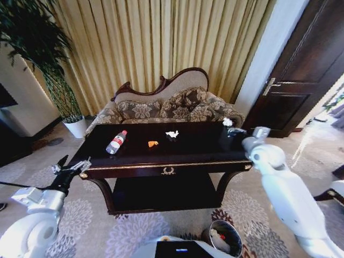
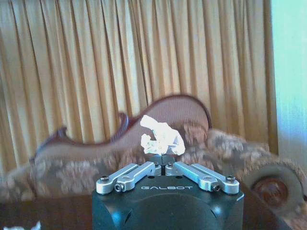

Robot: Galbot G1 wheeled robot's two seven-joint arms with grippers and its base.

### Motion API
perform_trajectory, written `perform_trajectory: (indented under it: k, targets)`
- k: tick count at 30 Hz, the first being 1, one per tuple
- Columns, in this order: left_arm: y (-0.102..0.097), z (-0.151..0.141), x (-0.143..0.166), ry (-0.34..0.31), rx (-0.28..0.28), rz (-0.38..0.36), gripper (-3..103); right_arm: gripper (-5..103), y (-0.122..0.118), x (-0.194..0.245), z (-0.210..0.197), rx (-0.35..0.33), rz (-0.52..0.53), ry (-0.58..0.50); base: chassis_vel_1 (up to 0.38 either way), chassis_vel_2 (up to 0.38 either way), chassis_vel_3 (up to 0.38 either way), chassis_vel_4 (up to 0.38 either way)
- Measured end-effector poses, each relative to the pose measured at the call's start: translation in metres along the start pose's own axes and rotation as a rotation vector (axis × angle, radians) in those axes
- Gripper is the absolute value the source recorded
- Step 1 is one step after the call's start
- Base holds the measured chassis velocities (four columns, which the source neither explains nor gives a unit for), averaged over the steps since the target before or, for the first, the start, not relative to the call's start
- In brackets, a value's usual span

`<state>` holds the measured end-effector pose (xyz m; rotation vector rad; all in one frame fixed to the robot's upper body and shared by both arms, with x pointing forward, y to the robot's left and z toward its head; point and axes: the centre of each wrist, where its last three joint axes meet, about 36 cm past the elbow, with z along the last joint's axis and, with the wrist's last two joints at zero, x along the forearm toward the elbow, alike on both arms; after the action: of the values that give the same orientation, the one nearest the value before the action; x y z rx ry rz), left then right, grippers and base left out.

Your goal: Move to the front of the table and place the trash on the table into the trash bin.

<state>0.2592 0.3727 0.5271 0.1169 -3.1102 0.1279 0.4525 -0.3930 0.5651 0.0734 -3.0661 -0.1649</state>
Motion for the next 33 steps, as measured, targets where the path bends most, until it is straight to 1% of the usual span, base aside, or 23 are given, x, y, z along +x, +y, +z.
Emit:
perform_trajectory:
  k: [4,11,20,33]
  targets:
    - [0.000,0.000,-0.001,-0.001,-0.001,0.008,100,0,0.006,0.013,0.002,-0.022,-0.016,-0.044,0.000,0.000,0.000,0.000]
    - [0.003,-0.001,-0.002,-0.005,0.009,0.019,100,0,0.014,0.030,0.011,-0.013,-0.024,-0.031,0.000,0.000,0.000,0.000]
    - [0.006,-0.002,-0.004,-0.009,0.003,0.020,100,0,0.020,0.037,0.015,-0.001,-0.026,-0.022,0.023,-0.014,-0.011,0.021]
    - [0.008,-0.001,-0.004,-0.008,0.002,0.017,100,0,0.023,0.039,0.025,-0.002,-0.020,-0.006,0.167,-0.174,-0.171,0.173]
